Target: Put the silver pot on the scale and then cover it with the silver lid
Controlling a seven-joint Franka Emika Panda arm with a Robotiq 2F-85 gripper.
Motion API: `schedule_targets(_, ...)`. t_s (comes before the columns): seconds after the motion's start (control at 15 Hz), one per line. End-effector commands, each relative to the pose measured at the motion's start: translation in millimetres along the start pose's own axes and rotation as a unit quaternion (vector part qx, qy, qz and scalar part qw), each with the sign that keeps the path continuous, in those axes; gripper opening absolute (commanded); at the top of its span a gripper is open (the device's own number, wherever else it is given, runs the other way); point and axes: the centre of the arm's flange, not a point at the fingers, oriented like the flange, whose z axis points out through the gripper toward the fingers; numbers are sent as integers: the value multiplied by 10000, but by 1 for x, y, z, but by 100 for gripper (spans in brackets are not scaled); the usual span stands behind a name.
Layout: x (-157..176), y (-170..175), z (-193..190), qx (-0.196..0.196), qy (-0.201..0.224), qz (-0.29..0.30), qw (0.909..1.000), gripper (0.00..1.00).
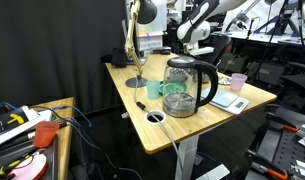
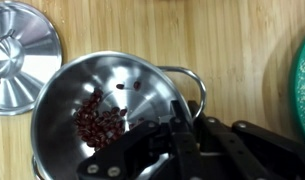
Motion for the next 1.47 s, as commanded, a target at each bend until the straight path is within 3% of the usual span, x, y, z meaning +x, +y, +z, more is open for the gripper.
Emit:
schedule_targets(0.0, -20, 4, -6, 200, -226, -322, 9990, 2)
schedule_targets(0.6, -53, -3, -44, 133, 311, -525, 9981, 2)
schedule_targets(1.13, -126, -14, -64, -242, 395, -529, 9975, 2)
schedule_targets(1.4, -156, -45, -56, -481, 373, -572, 9965, 2)
